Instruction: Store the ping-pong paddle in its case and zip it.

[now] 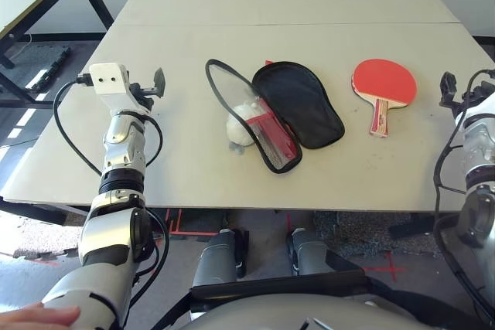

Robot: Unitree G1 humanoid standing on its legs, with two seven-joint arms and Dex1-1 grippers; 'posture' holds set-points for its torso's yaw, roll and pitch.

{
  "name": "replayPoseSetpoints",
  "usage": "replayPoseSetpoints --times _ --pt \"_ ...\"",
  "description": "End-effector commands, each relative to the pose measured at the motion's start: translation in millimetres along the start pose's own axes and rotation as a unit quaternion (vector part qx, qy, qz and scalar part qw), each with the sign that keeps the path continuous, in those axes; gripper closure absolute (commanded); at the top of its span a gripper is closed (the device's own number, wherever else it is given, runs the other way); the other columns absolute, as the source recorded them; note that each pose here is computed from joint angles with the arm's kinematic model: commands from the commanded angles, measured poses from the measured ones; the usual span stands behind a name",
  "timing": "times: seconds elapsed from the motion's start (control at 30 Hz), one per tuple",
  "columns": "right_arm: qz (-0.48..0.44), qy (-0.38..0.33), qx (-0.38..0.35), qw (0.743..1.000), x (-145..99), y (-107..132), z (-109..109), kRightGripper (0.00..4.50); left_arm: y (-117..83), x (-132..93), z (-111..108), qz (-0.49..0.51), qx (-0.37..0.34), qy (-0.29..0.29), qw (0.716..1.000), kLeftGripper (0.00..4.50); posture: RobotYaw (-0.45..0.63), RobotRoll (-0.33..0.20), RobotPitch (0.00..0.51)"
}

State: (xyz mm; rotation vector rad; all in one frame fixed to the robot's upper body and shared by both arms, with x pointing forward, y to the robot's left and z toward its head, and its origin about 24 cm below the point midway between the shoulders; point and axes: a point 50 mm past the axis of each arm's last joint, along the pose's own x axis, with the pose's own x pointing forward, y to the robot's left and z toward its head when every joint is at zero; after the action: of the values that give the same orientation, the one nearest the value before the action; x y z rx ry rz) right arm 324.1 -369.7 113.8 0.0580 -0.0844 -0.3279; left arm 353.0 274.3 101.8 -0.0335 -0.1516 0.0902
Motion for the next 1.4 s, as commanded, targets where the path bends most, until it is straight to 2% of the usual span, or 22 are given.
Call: replayPoseSetpoints --times 0.03,0.13,0.23,0.33,0.43,0.6,0.77,0.97,1.2,1.3,1.4 --pt "0.004 0.015 0.0 1.0 -1 3 -8 0.03 4 -4 -3 0.006 0.004 0.006 1.0 0.0 -0.05 0.0 0.119" --pt "0.006 0.017 -0.001 1.0 -1 4 -8 0.03 6 -5 -5 0.011 0.006 0.011 1.0 0.0 -0.05 0.0 0.118" --pt "0.007 0.017 -0.001 1.0 1 6 -6 0.03 12 -4 4 0.028 0.005 -0.005 1.0 0.0 -0.03 0.0 0.124" --pt "0.011 0.018 0.001 1.0 3 9 -6 0.03 14 2 20 0.03 0.0 -0.028 0.999 0.0 -0.02 0.0 0.126" --pt "0.019 0.017 0.0 1.0 4 12 -5 0.03 6 7 39 -0.001 0.002 -0.051 0.999 0.0 -0.02 0.0 0.127" --pt "0.02 0.025 0.024 0.999 5 15 -6 0.03 -29 12 74 -0.137 0.045 -0.056 0.988 0.0 -0.02 0.0 0.126" --pt "0.041 0.029 0.043 0.998 6 20 -6 0.03 -69 3 90 -0.269 0.069 -0.032 0.96 0.0 -0.03 0.0 0.125" --pt "0.073 0.032 0.054 0.995 7 31 -6 0.03 -123 -23 101 -0.454 0.11 -0.014 0.884 0.0 -0.05 0.0 0.121" --pt "0.12 0.034 0.077 0.989 9 46 6 0.03 -149 -44 103 -0.545 0.136 0.009 0.828 0.0 -0.07 0.0 0.122" --pt "0.121 0.019 0.1 0.987 9 53 21 0.03 -153 -46 101 -0.555 0.14 0.015 0.82 0.0 -0.08 0.0 0.123" --pt "0.103 0.057 0.081 0.99 8 61 30 0.03 -154 -47 96 -0.559 0.146 0.021 0.816 0.0 -0.09 0.0 0.124"
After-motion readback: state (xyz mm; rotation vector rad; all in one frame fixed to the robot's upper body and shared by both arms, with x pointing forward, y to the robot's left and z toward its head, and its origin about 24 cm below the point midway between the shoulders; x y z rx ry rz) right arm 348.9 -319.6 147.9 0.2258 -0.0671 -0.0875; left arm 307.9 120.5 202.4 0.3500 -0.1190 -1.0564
